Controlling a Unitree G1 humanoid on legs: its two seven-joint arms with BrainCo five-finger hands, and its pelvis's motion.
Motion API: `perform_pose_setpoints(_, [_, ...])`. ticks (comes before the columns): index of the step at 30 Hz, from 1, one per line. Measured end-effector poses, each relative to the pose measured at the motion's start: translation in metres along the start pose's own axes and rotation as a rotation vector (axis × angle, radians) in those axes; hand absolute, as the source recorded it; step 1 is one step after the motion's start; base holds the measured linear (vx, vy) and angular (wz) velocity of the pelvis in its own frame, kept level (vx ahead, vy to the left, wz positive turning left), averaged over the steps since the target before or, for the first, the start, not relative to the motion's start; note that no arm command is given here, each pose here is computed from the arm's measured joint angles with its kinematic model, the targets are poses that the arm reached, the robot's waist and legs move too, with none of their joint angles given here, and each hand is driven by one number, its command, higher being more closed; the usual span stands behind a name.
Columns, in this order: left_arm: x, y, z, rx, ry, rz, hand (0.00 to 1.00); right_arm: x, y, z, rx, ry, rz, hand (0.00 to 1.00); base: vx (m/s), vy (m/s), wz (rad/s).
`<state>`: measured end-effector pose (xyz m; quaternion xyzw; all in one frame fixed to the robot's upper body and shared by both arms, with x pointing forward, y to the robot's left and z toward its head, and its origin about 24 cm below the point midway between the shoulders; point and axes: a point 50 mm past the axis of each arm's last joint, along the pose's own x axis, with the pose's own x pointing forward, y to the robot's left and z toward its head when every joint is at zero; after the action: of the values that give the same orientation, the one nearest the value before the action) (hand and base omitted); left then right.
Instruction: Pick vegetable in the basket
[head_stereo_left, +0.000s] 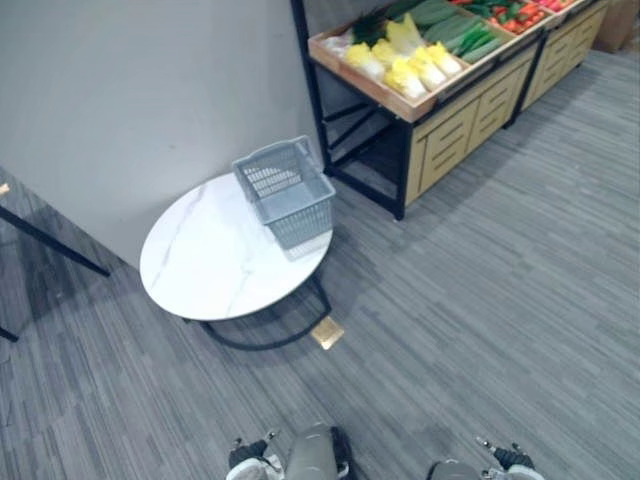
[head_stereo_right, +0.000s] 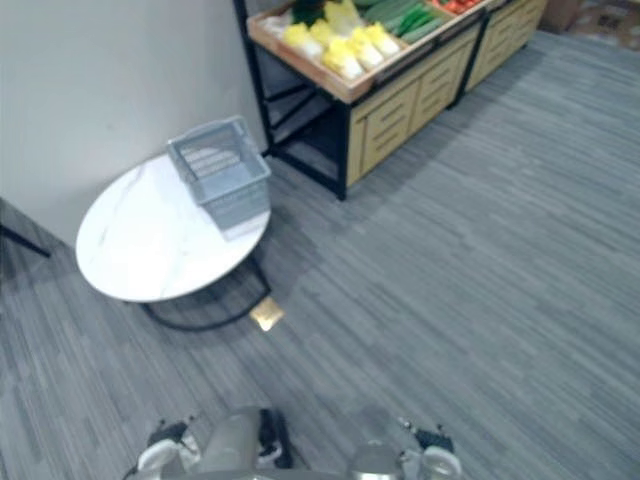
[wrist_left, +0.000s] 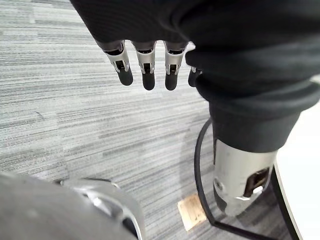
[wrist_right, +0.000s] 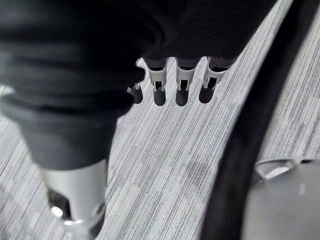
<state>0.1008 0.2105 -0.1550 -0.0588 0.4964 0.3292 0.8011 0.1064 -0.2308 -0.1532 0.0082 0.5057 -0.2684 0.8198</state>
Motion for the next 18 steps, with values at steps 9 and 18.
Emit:
perform_pose_setpoints(9, [0.001, 0.027, -0.03, 0.037, 0.135, 0.109, 0.0, -0.007, 0.024, -0.01, -0.015, 0.016, 0.059, 0.0, 0.46, 0.251, 0.07])
perform_pose_setpoints(18, [0.003, 0.037, -0.025, 0.255, 0.084, 0.094, 0.0, -0.004, 0.007, -0.015, -0.059, 0.024, 0.023, 0.0, 0.33, 0.095, 0.31])
